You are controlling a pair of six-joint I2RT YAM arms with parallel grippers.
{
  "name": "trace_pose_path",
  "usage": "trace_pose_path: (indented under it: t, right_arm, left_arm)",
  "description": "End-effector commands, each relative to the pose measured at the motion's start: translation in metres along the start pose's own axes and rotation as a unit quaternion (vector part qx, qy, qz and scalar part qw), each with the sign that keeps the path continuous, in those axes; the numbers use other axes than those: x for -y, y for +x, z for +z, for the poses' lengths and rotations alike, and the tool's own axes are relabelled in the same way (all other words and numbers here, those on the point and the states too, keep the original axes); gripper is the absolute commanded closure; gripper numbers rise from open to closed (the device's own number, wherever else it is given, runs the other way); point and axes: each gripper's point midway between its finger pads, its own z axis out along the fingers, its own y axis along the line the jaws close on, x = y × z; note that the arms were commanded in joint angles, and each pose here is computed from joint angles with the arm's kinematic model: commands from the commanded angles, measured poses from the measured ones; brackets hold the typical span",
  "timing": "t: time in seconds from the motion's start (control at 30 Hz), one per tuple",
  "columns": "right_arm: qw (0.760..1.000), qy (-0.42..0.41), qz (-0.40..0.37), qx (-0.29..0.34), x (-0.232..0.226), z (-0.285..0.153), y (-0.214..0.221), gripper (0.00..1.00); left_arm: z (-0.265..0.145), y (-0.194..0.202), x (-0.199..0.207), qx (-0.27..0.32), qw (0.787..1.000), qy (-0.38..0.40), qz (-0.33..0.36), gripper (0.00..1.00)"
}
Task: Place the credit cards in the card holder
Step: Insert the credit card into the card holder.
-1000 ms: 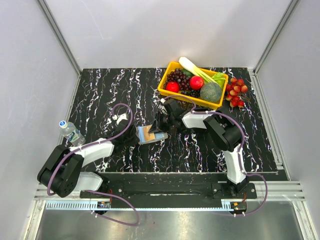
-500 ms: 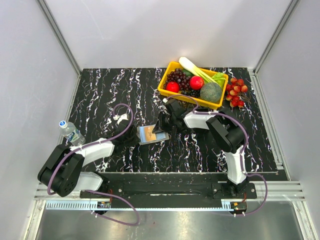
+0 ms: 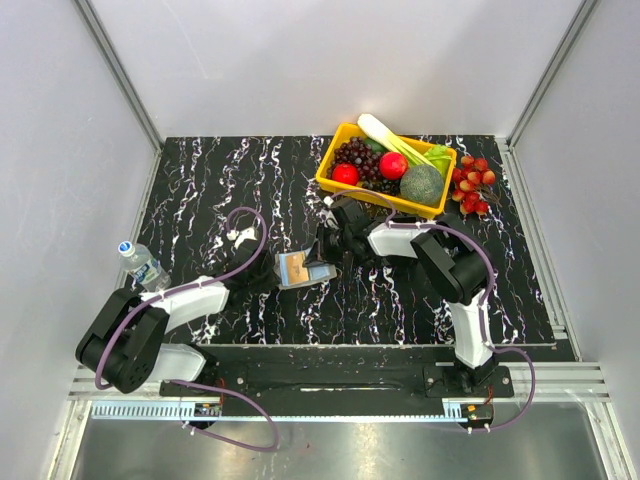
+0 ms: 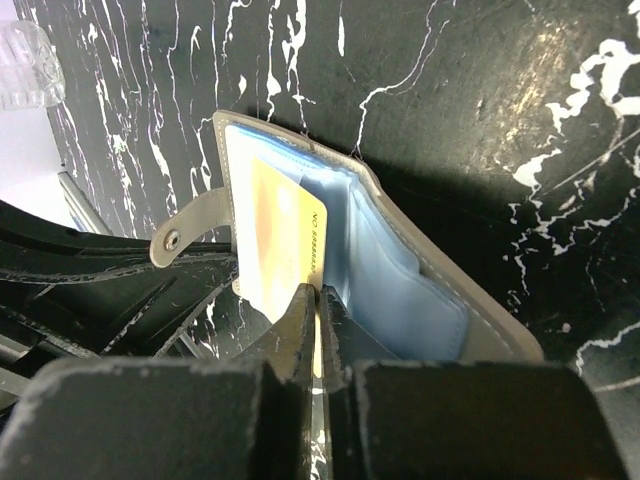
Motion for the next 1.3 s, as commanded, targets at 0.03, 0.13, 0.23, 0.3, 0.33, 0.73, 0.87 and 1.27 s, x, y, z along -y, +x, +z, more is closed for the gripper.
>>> trace_pose_path:
  t: [0.03,0.13,0.23,0.3,0.33,0.73,0.87,1.27]
  right_arm:
    - [0.999,-0.024,-0.014,-0.028,-0.011,0.012,0.010,0.96]
    - [0.999,-0.019,-0.015,-0.033,-0.010,0.018,0.011,0.96]
    - [0.999,-0.023,-0.018,-0.035,-0.013,0.019,0.010,0.95]
    - [0.999,-0.028,-0.021,-0.037,-0.016,0.020,0.011,0.95]
    - [0.998,-0.031,-0.027,-0.040,-0.018,0.021,0.012,0.95]
    - [0.999,0.009,-0.034,-0.025,-0.011,0.011,0.008,0.78]
    - [0.999,0.025,-0.037,0.028,-0.012,-0.016,-0.022,0.67]
    - [0.995,0.028,-0.079,0.049,-0.033,-0.039,-0.035,0.63]
  left_arm:
    - [0.002,0.022,-0.011,-0.043,0.999,-0.014,0.012,1.00]
    - [0.002,0.022,-0.011,-0.042,0.999,-0.015,0.012,1.00]
    - [0.001,0.022,-0.012,-0.042,0.999,-0.016,0.011,1.00]
    - [0.002,0.021,-0.011,-0.042,0.999,-0.015,0.011,1.00]
    - [0.002,0.022,-0.011,-0.042,0.999,-0.015,0.011,1.00]
    - [0.000,0.022,-0.016,-0.042,0.999,-0.026,0.011,1.00]
    - [-0.003,0.021,-0.020,-0.037,0.999,-0.037,0.009,1.00]
    - [-0.013,0.002,-0.001,-0.006,1.000,0.002,0.015,1.00]
